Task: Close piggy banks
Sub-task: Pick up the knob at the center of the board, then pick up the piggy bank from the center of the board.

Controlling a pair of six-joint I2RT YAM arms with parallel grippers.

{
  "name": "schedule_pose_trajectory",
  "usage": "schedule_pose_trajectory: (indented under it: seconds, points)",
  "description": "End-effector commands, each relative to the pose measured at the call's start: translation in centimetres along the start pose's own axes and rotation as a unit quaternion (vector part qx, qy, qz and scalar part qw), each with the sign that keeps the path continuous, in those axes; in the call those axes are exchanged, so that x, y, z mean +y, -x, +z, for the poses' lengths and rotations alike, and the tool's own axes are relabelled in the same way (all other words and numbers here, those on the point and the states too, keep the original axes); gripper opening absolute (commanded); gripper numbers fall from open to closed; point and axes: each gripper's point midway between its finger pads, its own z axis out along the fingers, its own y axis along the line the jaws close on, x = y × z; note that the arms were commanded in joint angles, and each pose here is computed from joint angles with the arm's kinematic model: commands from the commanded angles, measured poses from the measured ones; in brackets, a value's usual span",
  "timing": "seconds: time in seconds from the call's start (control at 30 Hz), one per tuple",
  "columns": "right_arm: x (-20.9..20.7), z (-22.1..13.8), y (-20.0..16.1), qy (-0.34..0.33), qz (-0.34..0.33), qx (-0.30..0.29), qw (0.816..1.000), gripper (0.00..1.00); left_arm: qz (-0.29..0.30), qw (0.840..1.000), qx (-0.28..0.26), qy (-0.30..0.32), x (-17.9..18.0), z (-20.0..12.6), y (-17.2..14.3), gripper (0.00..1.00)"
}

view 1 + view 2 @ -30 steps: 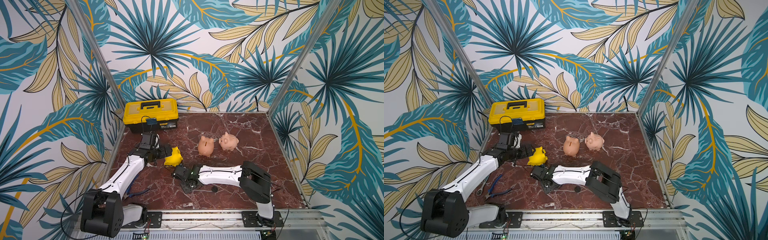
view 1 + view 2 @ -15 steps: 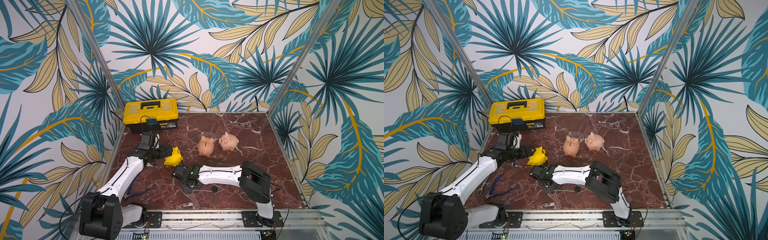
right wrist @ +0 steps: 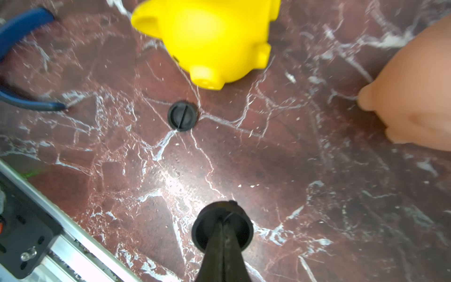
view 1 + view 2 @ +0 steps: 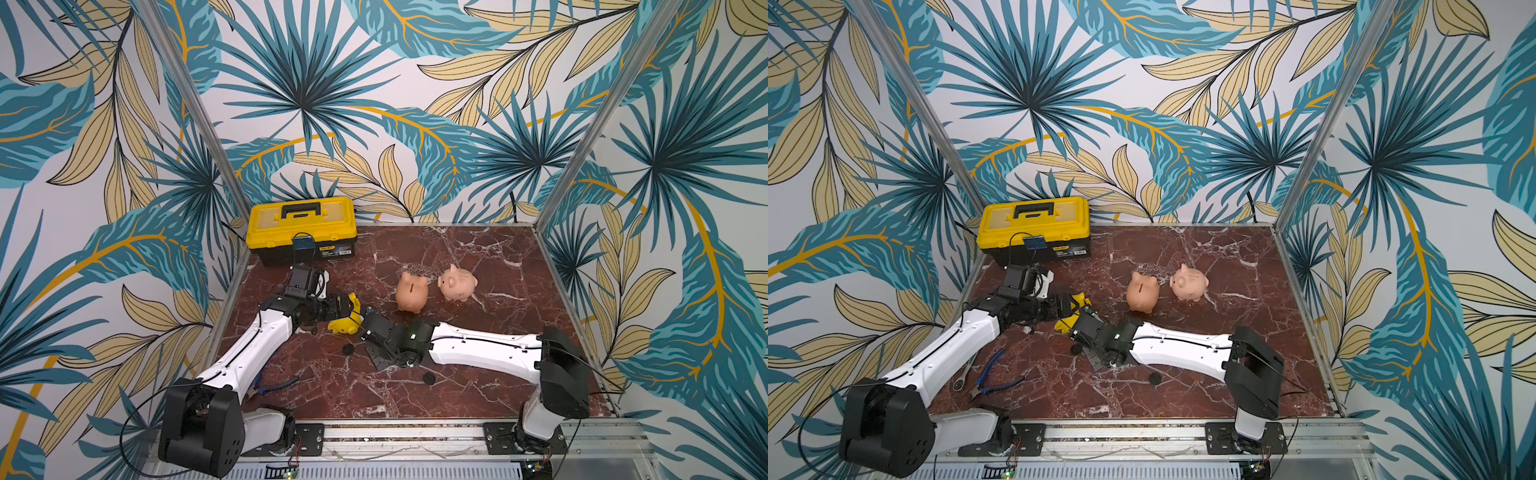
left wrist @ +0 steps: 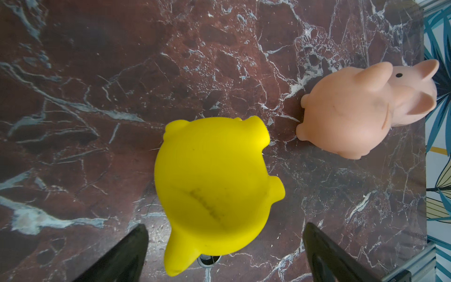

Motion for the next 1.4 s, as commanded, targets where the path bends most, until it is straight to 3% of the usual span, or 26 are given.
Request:
schedule_pose_trajectory:
  seconds: [0.0, 0.17, 0.53, 1.07, 1.37]
  points:
    - [-1.4, 0.0, 0.3, -0.007, -0.003, -0.018, 1.0, 0.0, -0.008, 1.0, -0.002, 0.005, -0.7, -0.7, 0.8, 1.0]
    - [-2.5, -0.7, 1.2, 0.023, 0.027, -0.042, 0.998, 0.0, -0.035, 0.999, 0.003, -0.009, -2.0, -0.6, 0.9, 1.0]
    - [-3.7, -2.4, 3.1, 0.1, 0.083, -0.098, 0.987, 0.0, -0.096, 0.995, 0.018, 0.035, -0.4, 1.1, 0.8, 1.0]
    - [-5.5, -3.0, 3.5, 0.142, 0.115, -0.14, 0.973, 0.0, -0.083, 0.993, 0.058, 0.056, 0.6, 3.9, 0.3, 1.0]
    - [-5.6, -3.1, 3.4, 0.164, 0.127, -0.154, 0.966, 0.0, -0.052, 0.994, 0.058, 0.078, 0.9, 3.1, 0.9, 0.99]
